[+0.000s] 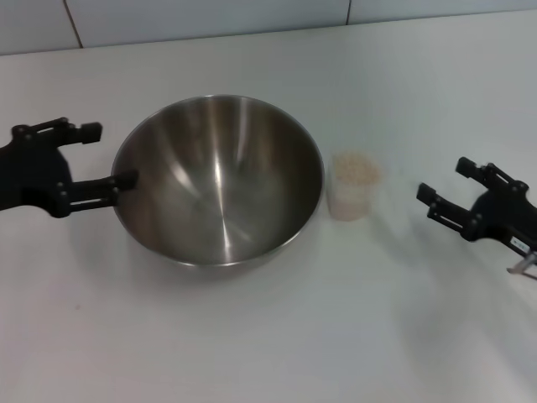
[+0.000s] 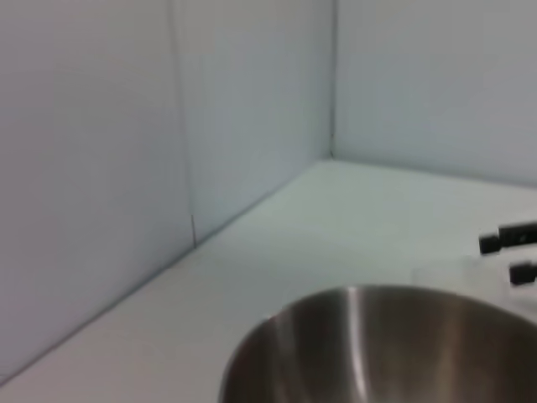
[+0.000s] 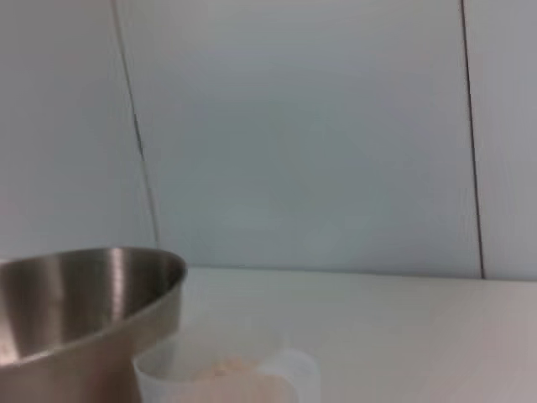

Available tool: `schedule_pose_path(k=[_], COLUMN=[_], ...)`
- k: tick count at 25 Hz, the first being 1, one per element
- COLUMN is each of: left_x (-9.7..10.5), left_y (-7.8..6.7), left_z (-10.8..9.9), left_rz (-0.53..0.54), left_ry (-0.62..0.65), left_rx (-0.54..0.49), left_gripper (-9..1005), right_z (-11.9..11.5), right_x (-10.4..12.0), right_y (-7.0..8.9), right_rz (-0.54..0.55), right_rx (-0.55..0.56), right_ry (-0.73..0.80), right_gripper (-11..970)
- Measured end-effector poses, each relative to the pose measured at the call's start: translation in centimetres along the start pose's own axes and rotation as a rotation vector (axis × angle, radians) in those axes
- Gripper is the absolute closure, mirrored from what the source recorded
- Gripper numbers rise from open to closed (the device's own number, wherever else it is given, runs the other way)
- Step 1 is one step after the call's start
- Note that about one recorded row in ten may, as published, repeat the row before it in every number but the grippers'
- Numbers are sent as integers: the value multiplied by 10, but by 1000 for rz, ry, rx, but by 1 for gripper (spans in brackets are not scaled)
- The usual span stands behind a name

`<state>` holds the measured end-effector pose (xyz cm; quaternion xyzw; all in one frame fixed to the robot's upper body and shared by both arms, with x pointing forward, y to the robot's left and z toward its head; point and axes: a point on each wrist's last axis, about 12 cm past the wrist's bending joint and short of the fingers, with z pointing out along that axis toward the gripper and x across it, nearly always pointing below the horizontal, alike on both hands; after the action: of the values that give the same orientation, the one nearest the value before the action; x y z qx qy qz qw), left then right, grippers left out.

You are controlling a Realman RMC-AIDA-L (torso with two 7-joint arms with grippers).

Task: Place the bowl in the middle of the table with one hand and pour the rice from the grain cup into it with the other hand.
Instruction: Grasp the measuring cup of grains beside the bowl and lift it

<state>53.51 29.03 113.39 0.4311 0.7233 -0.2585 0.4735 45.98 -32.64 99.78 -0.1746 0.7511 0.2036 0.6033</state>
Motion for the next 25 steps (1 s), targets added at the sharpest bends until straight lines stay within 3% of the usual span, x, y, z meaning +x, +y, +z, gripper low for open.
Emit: schedule_pose_path(k=[6,25], left_x=[19,23], left_y=[1,-1], left_z=[-12,-5], left_rz=[-63,-58], left_ry=[-46,-36], left_rx=[-30,-3], left_gripper=[182,181], right_z=[24,75], right_x=[-1,-23], right_y=[2,-1], right_rz=[-10,-71], right_rx=[-12,-14], right_ry=[49,57], right_gripper=[144,208])
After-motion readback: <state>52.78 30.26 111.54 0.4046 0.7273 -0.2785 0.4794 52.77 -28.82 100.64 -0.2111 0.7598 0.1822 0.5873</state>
